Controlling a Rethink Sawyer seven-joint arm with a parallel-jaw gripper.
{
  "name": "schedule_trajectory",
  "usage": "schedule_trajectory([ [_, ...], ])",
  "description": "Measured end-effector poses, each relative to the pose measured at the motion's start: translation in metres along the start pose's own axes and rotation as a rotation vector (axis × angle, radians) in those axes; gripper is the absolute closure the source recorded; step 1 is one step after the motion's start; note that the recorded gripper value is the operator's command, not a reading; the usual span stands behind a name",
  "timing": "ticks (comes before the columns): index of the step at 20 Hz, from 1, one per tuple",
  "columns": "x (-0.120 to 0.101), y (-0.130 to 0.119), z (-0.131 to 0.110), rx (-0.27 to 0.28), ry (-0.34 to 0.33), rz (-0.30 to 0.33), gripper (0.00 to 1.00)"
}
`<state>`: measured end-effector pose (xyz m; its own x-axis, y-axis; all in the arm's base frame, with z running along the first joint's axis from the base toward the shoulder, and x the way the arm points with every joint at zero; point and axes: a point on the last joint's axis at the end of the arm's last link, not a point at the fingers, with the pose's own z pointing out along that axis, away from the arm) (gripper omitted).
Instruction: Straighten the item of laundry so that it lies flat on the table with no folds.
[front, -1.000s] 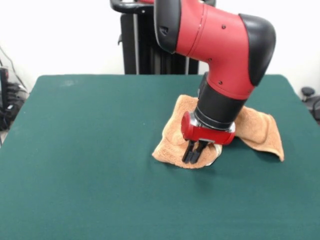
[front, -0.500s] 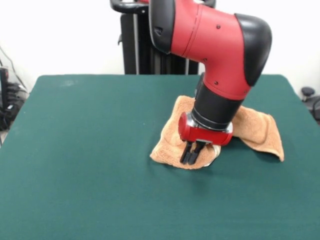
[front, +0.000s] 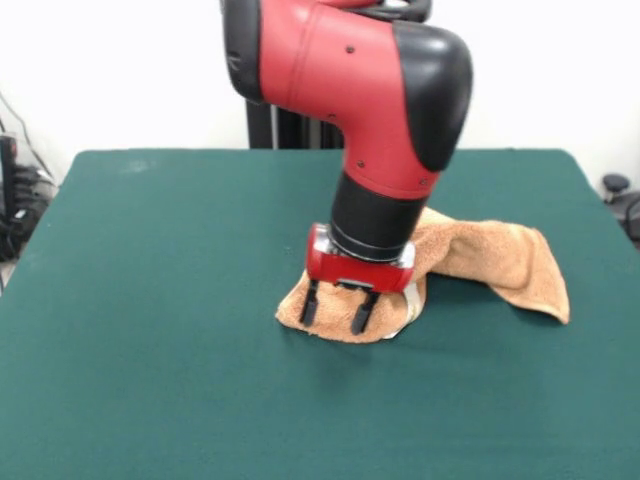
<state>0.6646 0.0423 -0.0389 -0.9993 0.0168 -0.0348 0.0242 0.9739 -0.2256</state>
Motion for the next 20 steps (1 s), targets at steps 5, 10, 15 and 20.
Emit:
schedule_trajectory([
  [5, -0.0004, -0.0054, 0.0002, 0.000, 0.001, 0.008, 0.00],
  [10, -0.0002, -0.0053, -0.0004, -0.004, 0.001, 0.010, 0.00],
  [15, 0.0010, -0.0072, -0.0004, -0.015, 0.006, 0.021, 0.00],
  [20, 0.0011, -0.0072, 0.0013, -0.024, 0.008, 0.023, 0.00],
])
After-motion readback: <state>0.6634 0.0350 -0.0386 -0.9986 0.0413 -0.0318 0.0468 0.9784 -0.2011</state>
